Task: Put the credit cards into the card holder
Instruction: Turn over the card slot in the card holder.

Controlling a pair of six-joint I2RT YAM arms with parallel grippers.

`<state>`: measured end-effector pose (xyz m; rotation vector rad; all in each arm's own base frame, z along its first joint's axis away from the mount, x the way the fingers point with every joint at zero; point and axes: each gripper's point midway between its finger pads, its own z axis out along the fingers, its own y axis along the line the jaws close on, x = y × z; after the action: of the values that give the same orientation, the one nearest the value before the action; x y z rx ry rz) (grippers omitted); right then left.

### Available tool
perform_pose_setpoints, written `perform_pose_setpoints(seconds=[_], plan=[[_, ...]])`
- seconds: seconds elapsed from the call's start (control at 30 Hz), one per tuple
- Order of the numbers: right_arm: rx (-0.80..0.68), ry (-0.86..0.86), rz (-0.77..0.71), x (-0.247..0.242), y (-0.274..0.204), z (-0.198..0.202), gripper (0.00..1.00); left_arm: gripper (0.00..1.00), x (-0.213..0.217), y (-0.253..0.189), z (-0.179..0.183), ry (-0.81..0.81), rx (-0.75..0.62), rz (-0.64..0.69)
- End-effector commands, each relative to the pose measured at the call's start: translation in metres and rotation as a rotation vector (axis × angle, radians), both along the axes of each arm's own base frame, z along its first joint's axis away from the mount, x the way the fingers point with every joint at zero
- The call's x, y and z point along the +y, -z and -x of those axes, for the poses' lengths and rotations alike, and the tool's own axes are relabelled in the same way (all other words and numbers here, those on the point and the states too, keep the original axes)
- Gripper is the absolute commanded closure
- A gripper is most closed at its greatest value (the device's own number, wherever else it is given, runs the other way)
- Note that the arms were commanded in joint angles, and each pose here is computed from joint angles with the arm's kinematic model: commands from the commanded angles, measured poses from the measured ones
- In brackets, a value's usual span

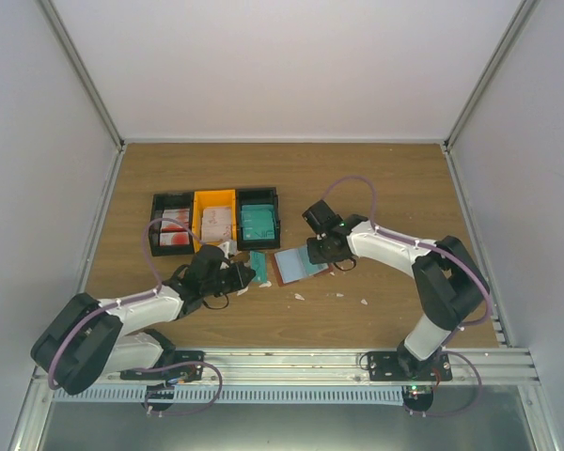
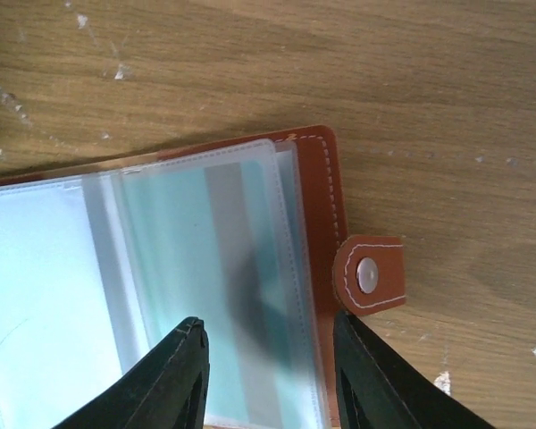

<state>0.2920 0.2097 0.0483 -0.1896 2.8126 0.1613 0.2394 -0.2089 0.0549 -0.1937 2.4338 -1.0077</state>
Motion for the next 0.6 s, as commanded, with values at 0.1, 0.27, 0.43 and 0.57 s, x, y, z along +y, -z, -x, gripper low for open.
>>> perform_pose_setpoints(seconds=[0.1,0.27,0.43,0.57], plan=[[-0.076,0.024,0.078,-0.020,-0.008,-0.010,0.55,1.00,-0.002,-0.024,-0.009,0.002,-0.076,0.023],[-0.111,-0.007,-0.015,-0.012,-0.018,-0.009,0.44,1.00,-0.008,-0.050,-0.011,0.024,-0.138,0.070],[-0.078,-0.012,-0.140,-0.013,-0.004,0.005,0.41,1.00,-0.020,-0.071,-0.012,0.063,-0.167,0.149],[-0.053,-0.027,-0.210,-0.010,0.004,0.014,0.46,1.00,-0.030,-0.074,-0.011,0.075,-0.143,0.221]])
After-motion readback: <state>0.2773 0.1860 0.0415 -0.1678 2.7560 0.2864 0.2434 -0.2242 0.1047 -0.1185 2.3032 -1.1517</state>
